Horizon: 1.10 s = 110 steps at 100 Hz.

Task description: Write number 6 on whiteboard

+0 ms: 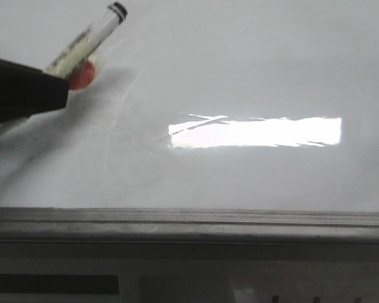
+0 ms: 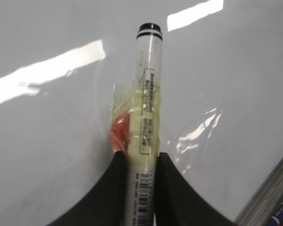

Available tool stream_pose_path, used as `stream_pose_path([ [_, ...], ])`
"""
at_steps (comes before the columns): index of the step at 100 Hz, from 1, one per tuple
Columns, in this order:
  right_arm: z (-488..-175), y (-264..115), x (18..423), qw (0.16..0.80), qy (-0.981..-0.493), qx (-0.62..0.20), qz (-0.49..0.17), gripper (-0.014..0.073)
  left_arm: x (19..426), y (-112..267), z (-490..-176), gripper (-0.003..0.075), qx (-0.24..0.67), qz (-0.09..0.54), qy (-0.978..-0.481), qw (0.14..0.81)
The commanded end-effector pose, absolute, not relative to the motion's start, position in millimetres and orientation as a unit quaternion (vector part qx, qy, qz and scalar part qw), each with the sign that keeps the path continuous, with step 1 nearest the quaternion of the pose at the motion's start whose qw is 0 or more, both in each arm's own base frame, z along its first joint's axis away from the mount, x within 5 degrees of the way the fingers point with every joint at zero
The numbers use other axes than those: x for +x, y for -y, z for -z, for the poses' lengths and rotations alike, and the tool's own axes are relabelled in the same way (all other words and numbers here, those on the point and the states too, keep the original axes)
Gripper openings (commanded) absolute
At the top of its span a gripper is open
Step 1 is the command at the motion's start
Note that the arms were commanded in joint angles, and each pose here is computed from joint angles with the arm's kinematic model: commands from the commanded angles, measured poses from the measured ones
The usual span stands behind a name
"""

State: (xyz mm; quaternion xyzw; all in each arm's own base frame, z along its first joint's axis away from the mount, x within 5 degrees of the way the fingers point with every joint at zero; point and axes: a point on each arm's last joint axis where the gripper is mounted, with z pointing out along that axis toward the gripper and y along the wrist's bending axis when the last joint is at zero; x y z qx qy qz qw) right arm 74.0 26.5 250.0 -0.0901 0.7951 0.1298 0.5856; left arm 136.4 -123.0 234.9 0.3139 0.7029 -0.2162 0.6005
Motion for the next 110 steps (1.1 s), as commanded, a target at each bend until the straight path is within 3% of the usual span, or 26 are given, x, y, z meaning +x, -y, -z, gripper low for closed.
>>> stream_pose_path([
  [1,-268.7,-33.1,77.1,0.605,-0.773,-0.129,-0.144,-0.0064,130.9,126.1,-269.6,-0.002,0.325,0.242,-0.636,0.657],
  [18,-279.8,-51.9,75.0,0.571,-0.767,-0.209,-0.204,-0.0036,112.8,122.6,-291.4,-0.002,0.37,0.235,-0.583,0.684],
  [25,-285.3,-59.3,75.4,0.571,-0.753,-0.248,-0.213,0.0057,109.6,123.3,-288.8,-0.002,0.387,0.229,-0.586,0.675],
  [37,-295.5,-74.0,77.1,0.556,-0.74,-0.288,-0.243,0.0288,103.3,129.7,-283.5,-0.002,0.433,0.221,-0.576,0.657],
  [44,-300.5,-83.9,79.0,0.546,-0.734,-0.311,-0.256,0.0346,99.2,135.9,-279.9,-0.002,0.471,0.215,-0.557,0.649],
  [70,-310.0,-121.7,92.1,0.545,-0.707,-0.346,-0.289,0.0342,95.1,158.6,-265.2,-0.002,0.521,0.244,-0.536,0.617],
  [110,-318.4,-156.6,115.2,0.514,-0.728,-0.343,-0.297,0.0342,97.2,168.8,-258.8,-0.002,0.526,0.266,-0.528,0.611],
])
